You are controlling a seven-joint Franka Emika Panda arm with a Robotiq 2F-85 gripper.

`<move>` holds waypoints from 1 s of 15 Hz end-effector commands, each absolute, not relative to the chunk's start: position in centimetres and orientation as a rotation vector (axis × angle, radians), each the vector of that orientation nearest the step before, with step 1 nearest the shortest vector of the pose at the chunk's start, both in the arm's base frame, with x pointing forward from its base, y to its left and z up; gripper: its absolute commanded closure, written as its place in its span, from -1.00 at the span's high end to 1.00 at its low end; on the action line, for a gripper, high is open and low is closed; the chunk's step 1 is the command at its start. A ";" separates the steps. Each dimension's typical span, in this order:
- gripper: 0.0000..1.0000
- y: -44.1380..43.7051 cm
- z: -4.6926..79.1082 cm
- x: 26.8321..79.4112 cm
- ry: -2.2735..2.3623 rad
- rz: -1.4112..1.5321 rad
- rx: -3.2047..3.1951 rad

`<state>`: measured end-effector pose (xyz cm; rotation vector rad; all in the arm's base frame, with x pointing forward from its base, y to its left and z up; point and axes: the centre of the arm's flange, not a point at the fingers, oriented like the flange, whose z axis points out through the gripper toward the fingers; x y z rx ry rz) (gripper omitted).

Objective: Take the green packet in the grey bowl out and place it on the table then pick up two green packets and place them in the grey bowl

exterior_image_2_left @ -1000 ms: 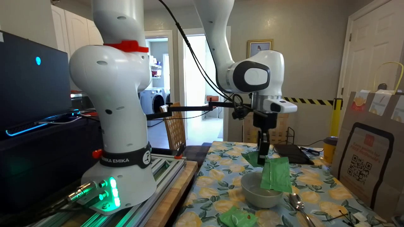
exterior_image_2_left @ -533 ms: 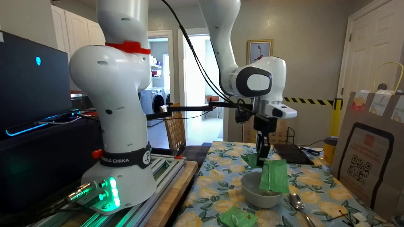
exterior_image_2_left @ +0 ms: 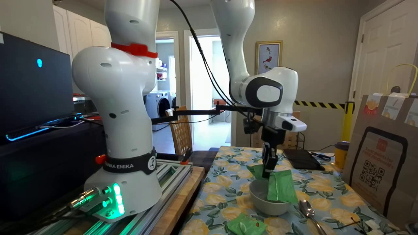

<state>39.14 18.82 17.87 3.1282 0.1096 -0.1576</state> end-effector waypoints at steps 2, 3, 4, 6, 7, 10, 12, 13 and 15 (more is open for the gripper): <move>-0.87 18.7 16.1 39.9 0.134 -0.225 3.130; -0.87 18.6 15.9 39.9 0.133 -0.233 3.128; -0.87 18.5 15.7 39.9 0.132 -0.240 3.127; -0.87 18.3 15.4 39.9 0.123 -0.248 3.121; -0.68 18.2 15.3 39.9 0.117 -0.250 3.120; 0.13 17.8 15.1 40.0 0.093 -0.249 3.117; 0.43 17.5 15.0 40.1 0.084 -0.249 3.114; 0.57 17.4 15.0 40.2 0.079 -0.248 3.113; 0.87 17.2 15.0 40.2 0.069 -0.248 3.112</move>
